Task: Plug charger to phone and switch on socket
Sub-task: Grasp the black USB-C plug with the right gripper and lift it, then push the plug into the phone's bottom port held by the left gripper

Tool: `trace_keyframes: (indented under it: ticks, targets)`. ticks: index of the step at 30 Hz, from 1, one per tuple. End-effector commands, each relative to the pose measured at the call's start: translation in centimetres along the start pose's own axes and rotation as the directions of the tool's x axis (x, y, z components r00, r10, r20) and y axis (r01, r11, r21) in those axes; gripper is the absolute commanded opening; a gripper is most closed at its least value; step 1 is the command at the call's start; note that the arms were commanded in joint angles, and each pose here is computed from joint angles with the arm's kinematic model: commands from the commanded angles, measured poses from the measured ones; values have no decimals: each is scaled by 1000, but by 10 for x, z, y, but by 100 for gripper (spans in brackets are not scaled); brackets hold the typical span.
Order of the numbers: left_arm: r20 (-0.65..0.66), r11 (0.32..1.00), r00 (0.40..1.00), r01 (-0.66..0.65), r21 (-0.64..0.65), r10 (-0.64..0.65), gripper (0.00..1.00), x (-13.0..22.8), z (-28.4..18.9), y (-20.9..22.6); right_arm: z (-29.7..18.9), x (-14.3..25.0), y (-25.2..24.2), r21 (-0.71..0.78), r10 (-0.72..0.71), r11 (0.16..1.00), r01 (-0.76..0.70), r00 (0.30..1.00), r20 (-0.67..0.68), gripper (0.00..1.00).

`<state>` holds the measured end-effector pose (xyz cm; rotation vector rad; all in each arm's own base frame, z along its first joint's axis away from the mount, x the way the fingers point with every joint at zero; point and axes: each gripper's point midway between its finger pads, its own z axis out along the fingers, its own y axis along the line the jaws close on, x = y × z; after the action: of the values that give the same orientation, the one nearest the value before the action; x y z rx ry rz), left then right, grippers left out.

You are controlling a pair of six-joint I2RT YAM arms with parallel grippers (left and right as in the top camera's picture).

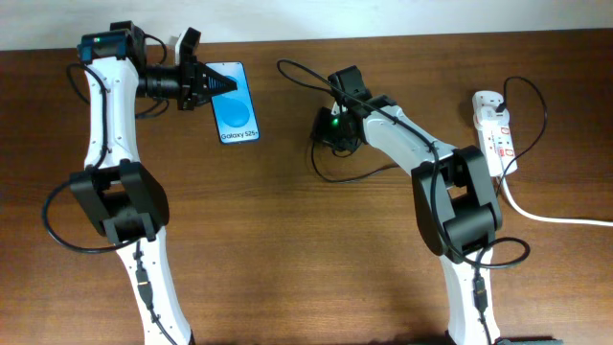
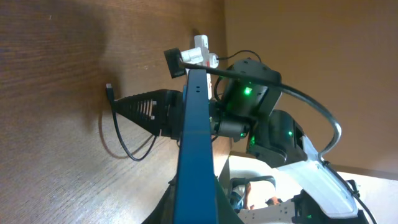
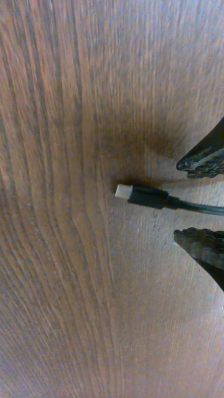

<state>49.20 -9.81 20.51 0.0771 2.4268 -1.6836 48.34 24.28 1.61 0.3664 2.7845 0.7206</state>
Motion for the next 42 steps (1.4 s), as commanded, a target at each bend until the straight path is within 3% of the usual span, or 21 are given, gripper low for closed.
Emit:
trace_keyframes:
  ticks: [1,12,13,16,18,23,26,33,37,42]
  targets:
    - [7,999,1000,-12,30,12,0,-2,-1,-4,9,4,3,-19,36,999,-36,999,-27,32]
    - [1,1000,1000,1,27,-1,0,0,0,-4,30,17,-10,15,81,997,-80,994,-67,25]
    - [1,1000,1000,1,27,-1,0,0,0,-4,30,19,-12,23,85,996,-83,994,-75,23]
    - [0,1000,1000,4,27,-4,0,1,0,-4,29,21,-15,27,22,999,-20,996,-85,4]
    - [-3,1000,1000,13,28,-13,0,2,0,-4,18,13,-13,1,-67,998,67,995,-76,4]
    - [-16,999,999,36,30,-35,0,6,1,-6,-64,-18,21,-138,-245,960,246,969,23,4]
    - [-36,999,999,36,34,-35,0,9,10,-10,-143,-23,42,-264,-314,908,325,946,84,4]
    - [-97,996,995,16,88,-7,0,19,42,-31,-297,7,45,-324,-377,844,428,902,210,4]
    - [-120,991,993,-7,132,23,0,25,57,-44,-326,44,31,-331,-391,844,422,907,159,4]
    - [-84,963,994,-45,267,69,0,18,59,-69,-312,79,26,-446,-336,823,352,935,117,4]
